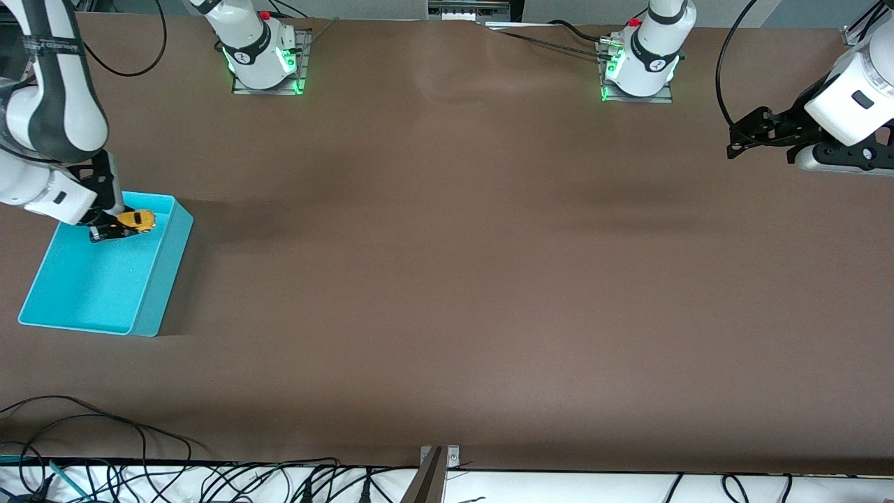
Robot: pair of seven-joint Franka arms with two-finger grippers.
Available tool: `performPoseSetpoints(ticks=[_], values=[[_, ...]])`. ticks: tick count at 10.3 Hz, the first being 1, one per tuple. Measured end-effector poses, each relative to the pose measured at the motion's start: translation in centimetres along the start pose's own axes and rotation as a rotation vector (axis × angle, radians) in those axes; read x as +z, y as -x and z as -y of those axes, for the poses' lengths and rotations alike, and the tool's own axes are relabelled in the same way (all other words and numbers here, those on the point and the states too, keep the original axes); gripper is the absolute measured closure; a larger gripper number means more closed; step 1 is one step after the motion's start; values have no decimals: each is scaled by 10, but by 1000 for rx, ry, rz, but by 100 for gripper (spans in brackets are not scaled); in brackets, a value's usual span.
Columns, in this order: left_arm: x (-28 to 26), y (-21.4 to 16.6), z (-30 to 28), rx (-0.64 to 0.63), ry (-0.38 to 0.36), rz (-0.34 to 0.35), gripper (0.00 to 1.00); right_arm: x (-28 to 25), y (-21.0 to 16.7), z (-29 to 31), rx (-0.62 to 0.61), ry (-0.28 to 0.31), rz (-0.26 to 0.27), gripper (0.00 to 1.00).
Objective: Wind up and store yellow beetle car
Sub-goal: 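Lift the car and carry it over the turquoise bin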
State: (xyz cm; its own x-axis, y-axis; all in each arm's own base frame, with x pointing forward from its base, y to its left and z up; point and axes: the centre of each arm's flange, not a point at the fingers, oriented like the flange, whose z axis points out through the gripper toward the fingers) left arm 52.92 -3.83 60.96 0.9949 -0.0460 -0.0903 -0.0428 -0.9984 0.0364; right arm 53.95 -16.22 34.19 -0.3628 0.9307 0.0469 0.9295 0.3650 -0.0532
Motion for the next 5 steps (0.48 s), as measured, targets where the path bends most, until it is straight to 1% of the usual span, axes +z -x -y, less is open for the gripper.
performPoseSetpoints(ticks=[3,5], values=[[0,0,0,1,0,1,0,12,45,35,-115,2,-5,54],[0,0,-1,2,0,3,0,37,66,45,-184,5,-6,54]])
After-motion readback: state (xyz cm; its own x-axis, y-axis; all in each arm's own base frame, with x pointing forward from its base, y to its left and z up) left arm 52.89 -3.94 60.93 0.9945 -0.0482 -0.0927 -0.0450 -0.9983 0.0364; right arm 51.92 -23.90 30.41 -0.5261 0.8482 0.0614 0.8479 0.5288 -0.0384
